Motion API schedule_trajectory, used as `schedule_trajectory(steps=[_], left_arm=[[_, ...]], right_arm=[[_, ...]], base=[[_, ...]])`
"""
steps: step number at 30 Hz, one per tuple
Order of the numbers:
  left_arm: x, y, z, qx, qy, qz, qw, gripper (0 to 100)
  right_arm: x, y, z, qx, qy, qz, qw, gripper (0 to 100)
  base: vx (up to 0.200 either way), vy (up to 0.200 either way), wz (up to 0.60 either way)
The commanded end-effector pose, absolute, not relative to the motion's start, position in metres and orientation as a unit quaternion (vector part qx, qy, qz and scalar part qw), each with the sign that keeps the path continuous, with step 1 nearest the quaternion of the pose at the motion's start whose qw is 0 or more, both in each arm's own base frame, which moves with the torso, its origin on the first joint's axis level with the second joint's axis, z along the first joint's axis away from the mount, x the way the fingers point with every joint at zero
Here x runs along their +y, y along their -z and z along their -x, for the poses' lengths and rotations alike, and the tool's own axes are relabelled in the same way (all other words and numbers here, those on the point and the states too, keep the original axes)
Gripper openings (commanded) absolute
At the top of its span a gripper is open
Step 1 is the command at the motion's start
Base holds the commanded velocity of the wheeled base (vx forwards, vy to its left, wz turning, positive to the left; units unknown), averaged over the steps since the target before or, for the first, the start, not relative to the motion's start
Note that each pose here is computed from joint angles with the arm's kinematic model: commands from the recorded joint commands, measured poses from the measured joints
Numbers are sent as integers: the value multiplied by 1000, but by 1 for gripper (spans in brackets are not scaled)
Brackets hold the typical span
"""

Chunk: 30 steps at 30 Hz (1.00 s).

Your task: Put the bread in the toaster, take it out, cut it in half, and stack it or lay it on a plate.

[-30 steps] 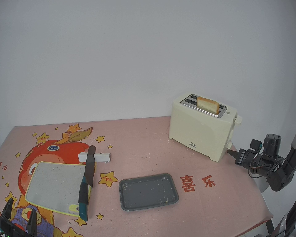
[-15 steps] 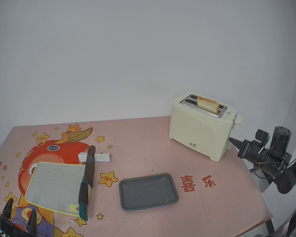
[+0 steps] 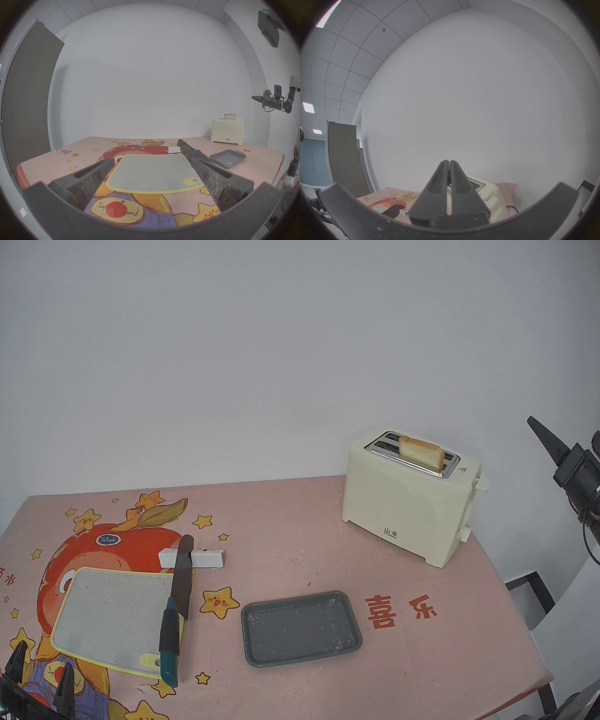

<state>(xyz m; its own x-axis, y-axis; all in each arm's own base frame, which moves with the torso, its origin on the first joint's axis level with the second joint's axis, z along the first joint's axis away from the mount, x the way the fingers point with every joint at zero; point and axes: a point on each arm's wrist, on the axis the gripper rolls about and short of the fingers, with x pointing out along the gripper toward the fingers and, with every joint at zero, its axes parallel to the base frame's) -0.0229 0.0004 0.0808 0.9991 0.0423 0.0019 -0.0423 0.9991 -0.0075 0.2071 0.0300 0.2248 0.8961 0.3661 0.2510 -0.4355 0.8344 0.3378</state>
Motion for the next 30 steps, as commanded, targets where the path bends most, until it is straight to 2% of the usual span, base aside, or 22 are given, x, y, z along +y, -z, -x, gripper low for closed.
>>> schedule_trajectory(steps=[1,8,14,16,30], left_arm=[[0,-76,22,5,-21,4,1000,100],[0,-76,22,4,-21,4,1000,100],[0,-76,22,5,-21,4,1000,100],[0,-76,22,5,-21,4,1000,100],[0,-76,22,5,-21,4,1000,100]], right_arm=[[28,-215,-220,-68,-198,-197,958,0],[31,-180,-245,-23,-186,-179,966,0],[31,-163,-255,-44,-187,-178,965,0],[30,-148,-260,-41,-184,-178,966,0],[30,-132,-267,-8,-177,-172,969,0]], base=[[0,0,0],[0,0,0],[0,0,0],[0,0,0],[0,0,0]])
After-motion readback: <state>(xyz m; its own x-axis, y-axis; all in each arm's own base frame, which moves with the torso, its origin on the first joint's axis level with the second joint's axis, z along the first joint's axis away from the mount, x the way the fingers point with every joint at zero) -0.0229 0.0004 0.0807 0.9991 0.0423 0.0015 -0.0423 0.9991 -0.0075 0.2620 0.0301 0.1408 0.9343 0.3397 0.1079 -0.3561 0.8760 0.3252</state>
